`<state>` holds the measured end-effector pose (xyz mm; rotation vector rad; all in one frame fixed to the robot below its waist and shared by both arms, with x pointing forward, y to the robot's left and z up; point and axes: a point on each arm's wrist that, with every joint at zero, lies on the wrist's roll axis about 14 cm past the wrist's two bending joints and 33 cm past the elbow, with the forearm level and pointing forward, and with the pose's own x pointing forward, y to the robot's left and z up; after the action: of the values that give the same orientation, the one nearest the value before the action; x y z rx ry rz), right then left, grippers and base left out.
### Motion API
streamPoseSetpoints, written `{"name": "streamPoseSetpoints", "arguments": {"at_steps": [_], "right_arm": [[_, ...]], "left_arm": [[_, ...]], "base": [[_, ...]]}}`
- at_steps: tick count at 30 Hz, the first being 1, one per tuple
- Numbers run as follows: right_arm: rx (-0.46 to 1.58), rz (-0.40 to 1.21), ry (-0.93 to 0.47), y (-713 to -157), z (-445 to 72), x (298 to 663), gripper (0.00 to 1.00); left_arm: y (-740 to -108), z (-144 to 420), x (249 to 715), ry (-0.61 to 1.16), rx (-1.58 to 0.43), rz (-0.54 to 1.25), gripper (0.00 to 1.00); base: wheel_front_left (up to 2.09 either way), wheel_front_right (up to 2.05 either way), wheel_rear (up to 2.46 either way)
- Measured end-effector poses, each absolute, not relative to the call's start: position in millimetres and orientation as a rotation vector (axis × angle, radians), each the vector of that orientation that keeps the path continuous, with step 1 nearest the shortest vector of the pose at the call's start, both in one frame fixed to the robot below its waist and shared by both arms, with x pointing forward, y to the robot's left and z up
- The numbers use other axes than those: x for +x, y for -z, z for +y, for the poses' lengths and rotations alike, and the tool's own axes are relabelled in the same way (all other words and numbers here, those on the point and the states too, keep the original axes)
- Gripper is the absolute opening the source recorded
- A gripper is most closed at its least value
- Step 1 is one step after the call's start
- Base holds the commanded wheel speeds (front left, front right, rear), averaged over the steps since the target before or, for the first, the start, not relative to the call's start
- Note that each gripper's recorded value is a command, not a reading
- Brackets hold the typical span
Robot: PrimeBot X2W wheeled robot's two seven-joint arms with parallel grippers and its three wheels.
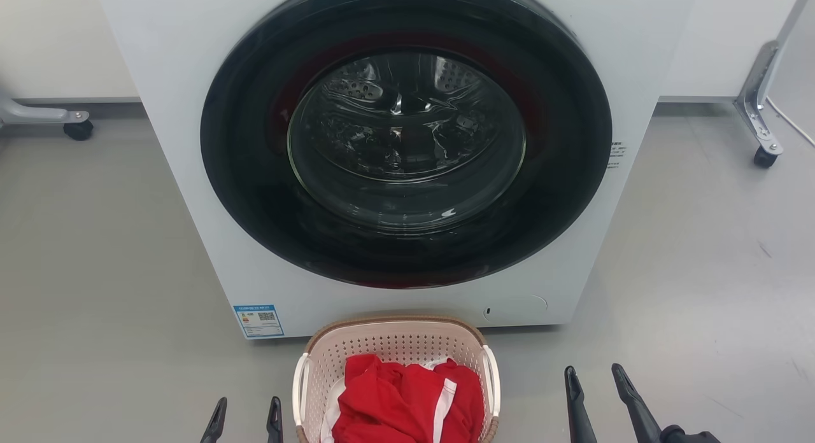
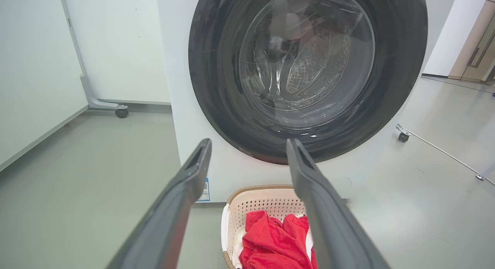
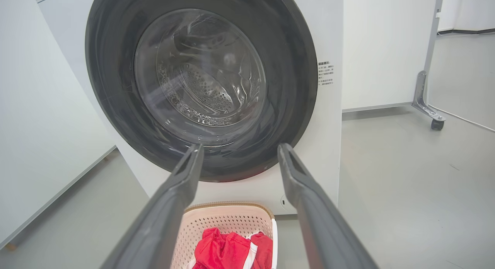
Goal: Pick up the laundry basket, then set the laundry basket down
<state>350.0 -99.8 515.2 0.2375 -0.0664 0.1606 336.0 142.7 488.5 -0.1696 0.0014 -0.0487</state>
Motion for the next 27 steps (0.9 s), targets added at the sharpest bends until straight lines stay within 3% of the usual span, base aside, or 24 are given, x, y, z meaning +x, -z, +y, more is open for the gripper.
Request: {"name": "streamPoseSetpoints", "arguments": {"at_steps": [16,17,27], "right_arm": [[0.232,-0.075,-0.134,-516,-106,354,1.0],[0.232,-0.071,-0.134,-515,-106,354,0.0],[0.241,0.042,-0.111,-482,-111,345,0.0]], "left_arm": [[-487,143,336,0.041,-0.171,0.005,1.0],[-486,143,336,0.041,-0.172,0.007,0.0],[-462,142,329,0.031,-0.197,0.095,0.0]], "base": [[0.0,0.0,0.0],[0.0,0.0,0.0],[0.0,0.0,0.0]]}}
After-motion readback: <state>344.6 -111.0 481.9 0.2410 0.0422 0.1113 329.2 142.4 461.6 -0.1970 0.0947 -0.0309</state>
